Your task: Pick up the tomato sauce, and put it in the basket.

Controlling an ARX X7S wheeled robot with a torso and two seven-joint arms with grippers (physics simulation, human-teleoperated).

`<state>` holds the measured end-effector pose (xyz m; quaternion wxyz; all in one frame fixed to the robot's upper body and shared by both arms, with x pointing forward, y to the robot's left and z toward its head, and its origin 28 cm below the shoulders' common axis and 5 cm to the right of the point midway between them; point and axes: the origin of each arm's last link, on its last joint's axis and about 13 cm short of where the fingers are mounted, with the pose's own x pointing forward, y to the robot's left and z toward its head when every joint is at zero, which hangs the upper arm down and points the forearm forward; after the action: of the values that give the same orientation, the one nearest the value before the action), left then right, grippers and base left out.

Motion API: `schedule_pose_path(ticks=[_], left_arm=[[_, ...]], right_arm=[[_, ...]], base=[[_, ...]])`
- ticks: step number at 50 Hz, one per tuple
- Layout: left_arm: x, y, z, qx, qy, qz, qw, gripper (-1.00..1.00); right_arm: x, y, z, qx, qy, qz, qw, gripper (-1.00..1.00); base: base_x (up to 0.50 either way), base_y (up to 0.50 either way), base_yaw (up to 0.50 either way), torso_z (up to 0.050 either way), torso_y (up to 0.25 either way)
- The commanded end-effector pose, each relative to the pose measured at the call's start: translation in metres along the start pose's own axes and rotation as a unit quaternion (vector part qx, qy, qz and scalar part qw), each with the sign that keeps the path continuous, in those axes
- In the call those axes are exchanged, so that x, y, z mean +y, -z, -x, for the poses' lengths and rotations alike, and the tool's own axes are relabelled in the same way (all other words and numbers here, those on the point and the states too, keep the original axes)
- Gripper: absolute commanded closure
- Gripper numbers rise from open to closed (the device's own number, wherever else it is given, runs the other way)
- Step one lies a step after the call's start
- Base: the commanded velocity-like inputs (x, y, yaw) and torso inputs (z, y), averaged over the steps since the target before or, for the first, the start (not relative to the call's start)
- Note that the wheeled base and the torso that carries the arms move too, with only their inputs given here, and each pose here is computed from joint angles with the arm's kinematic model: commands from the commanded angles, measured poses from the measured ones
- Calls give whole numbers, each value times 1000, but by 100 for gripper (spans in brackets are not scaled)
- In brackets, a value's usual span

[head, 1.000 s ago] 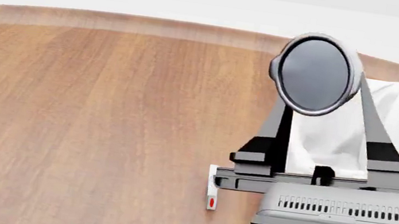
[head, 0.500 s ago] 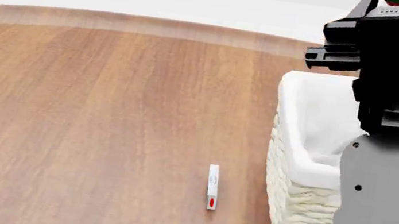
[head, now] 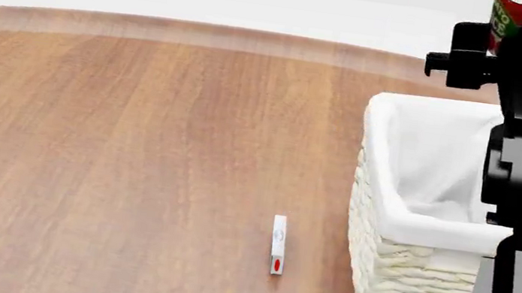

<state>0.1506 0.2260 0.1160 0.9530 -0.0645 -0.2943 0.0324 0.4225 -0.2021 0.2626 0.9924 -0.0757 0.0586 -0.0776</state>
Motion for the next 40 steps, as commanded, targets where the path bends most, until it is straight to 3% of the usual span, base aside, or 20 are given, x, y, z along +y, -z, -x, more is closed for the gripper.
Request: schedule_pose_path(ticks=[1, 16, 40], left_arm=[[0, -2, 0, -3, 0, -1, 1000, -100], [2, 1, -1, -1, -6, -7, 1000, -100], [3, 3, -3, 0, -9, -13, 1000, -100]], right_arm=[[-4, 1, 6, 107, -30, -11, 994, 100], [-5, 10, 13, 192, -55, -12, 980, 100], [-5, 32, 16, 235, -53, -57, 969, 100]], base=[[0, 0, 0, 0, 0], [0, 0, 0, 0, 1], [0, 0, 0, 0, 0]])
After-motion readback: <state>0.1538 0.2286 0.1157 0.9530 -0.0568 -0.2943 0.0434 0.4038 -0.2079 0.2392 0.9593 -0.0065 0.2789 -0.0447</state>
